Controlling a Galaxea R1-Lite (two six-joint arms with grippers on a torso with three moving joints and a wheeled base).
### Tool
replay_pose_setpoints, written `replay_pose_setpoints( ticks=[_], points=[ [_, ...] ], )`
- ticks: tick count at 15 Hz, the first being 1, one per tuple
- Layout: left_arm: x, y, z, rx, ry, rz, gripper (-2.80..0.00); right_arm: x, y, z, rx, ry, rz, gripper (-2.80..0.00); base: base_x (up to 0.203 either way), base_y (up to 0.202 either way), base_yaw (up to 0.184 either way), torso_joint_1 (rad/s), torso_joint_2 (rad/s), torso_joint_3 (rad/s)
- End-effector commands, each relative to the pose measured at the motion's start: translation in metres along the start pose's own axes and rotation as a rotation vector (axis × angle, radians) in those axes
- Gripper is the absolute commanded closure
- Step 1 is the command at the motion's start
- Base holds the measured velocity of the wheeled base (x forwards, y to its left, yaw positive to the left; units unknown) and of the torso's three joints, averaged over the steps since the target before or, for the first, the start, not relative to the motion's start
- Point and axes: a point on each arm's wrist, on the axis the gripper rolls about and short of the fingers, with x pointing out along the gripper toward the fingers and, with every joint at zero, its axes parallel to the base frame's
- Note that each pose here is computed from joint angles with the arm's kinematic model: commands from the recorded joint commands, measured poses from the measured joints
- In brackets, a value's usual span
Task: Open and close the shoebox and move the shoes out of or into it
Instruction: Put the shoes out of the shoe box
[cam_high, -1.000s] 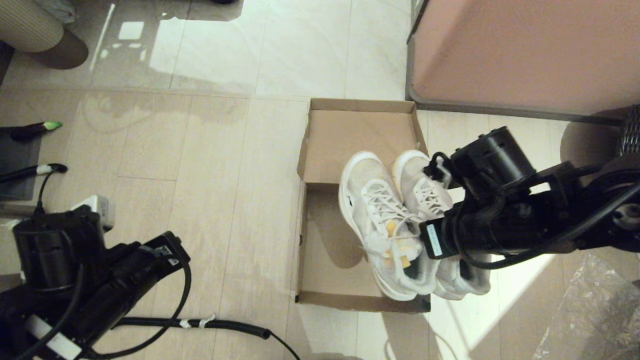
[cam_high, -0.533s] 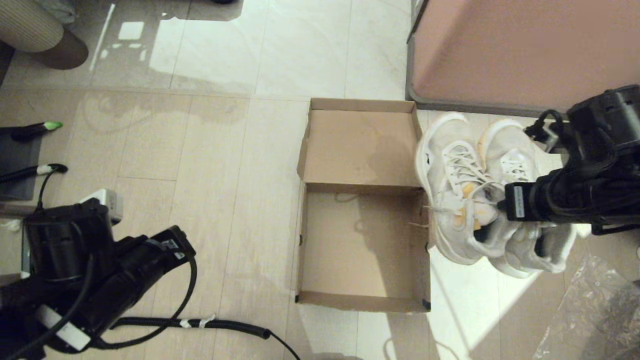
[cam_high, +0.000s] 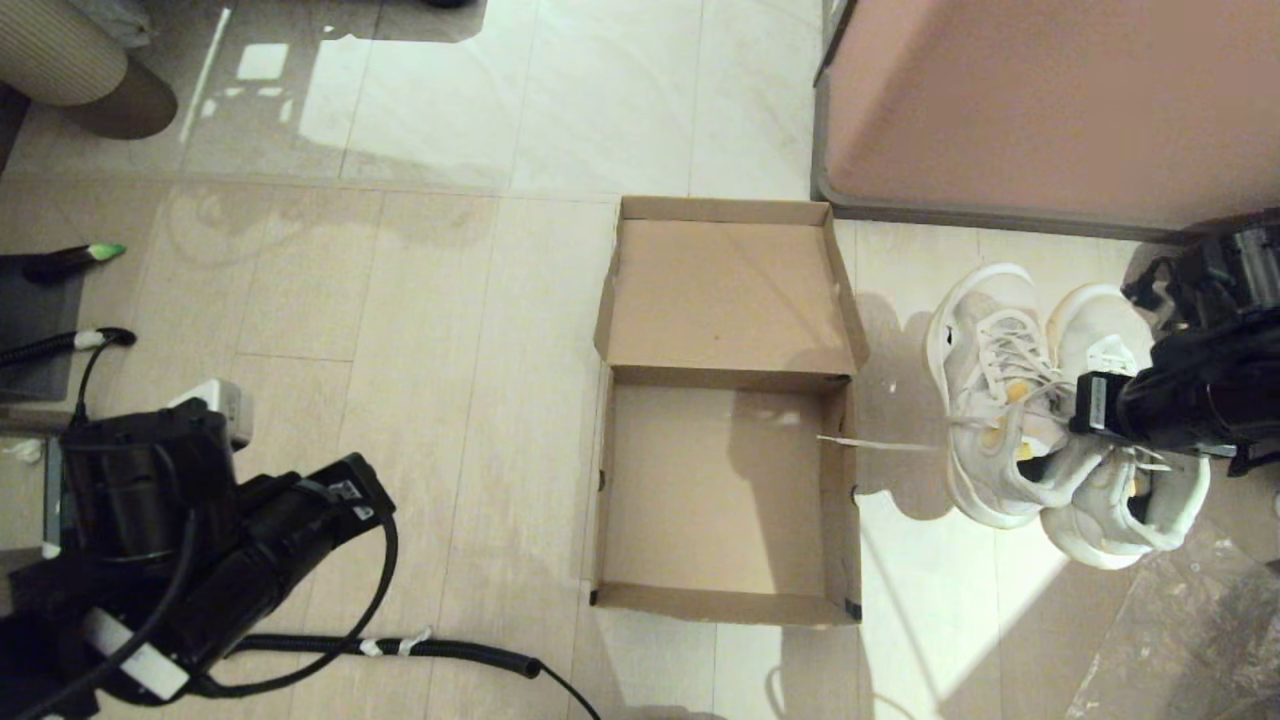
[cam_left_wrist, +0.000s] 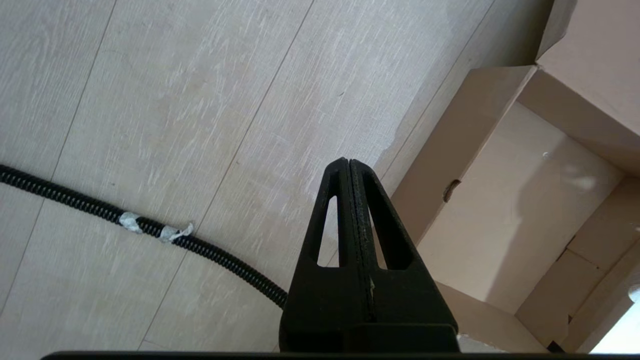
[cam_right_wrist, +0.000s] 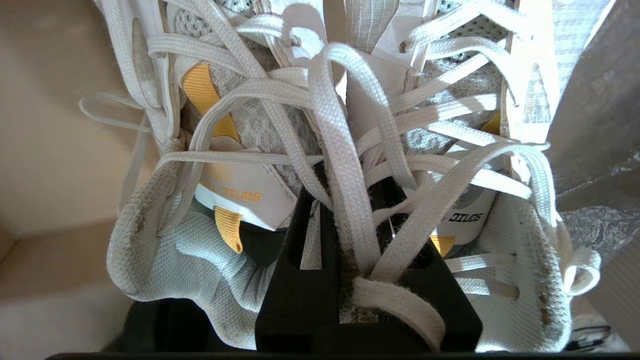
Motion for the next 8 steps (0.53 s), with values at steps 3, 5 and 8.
replay_pose_setpoints(
  ticks=[3,5,8],
  points=[
    [0.009,-0.005,0.000,0.000,0.003,0.003,0.00,0.090,-0.020,-0.006,0.043,0.072,-0.066,0.00,0.000,0.000,0.000,0.000,0.00,0.000],
    [0.010,-0.005,-0.003,0.004,0.012,0.006,0.00,0.117,-0.025,-0.003,0.034,0.075,-0.077,0.00,0.000,0.000,0.000,0.000,0.00,0.000],
    [0.015,-0.004,-0.007,0.013,0.030,0.017,0.00,0.155,-0.026,-0.003,0.023,0.096,-0.084,0.00,0.000,0.000,0.000,0.000,0.00,0.000]
  ],
)
